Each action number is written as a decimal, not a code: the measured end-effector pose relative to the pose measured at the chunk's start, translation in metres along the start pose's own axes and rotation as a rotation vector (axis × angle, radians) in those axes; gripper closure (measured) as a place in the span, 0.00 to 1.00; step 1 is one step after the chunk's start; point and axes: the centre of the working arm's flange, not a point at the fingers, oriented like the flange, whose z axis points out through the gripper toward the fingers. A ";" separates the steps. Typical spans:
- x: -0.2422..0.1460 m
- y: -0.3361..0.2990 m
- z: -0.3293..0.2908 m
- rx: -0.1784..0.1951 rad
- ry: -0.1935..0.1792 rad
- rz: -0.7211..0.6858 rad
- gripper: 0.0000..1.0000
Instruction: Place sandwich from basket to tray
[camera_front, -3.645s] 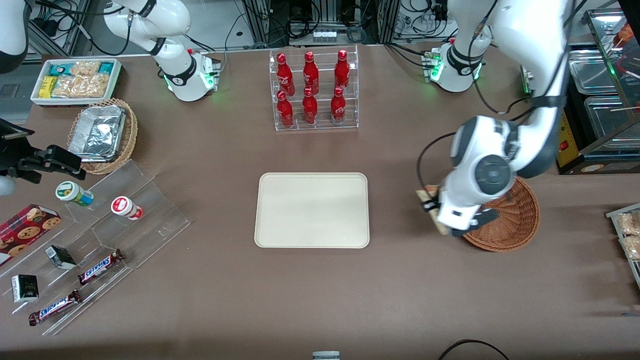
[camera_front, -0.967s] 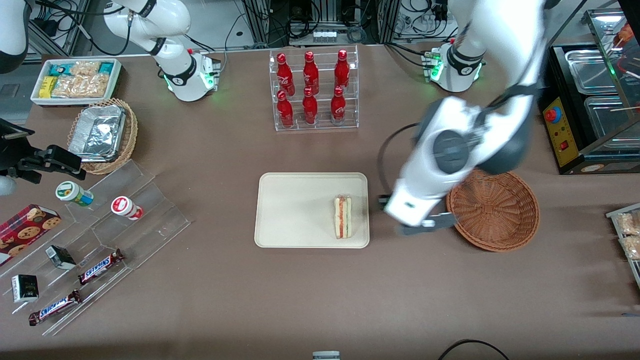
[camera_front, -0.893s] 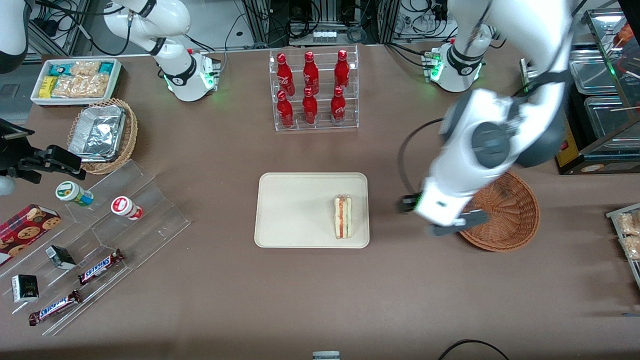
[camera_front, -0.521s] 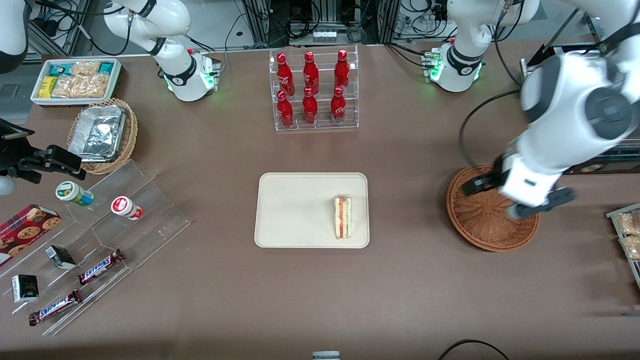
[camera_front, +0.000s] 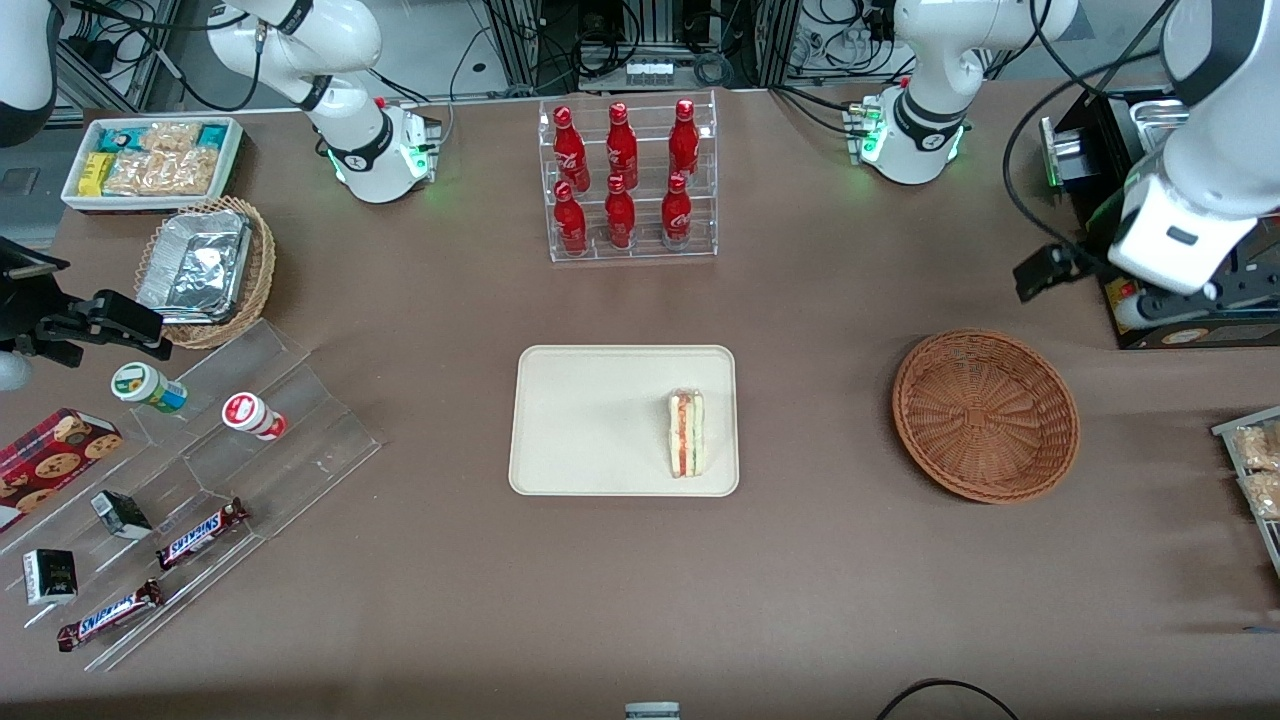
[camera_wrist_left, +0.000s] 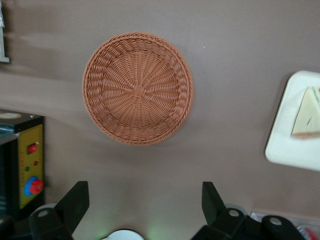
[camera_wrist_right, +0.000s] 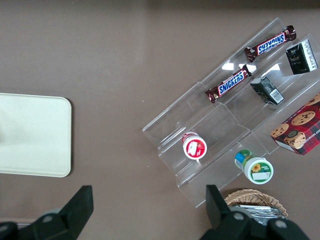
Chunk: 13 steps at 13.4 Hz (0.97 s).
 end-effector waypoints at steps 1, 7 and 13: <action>-0.002 -0.001 -0.003 0.001 0.005 0.032 0.00; 0.001 -0.001 -0.006 -0.011 0.014 0.077 0.00; 0.003 0.002 -0.018 -0.042 0.034 0.098 0.00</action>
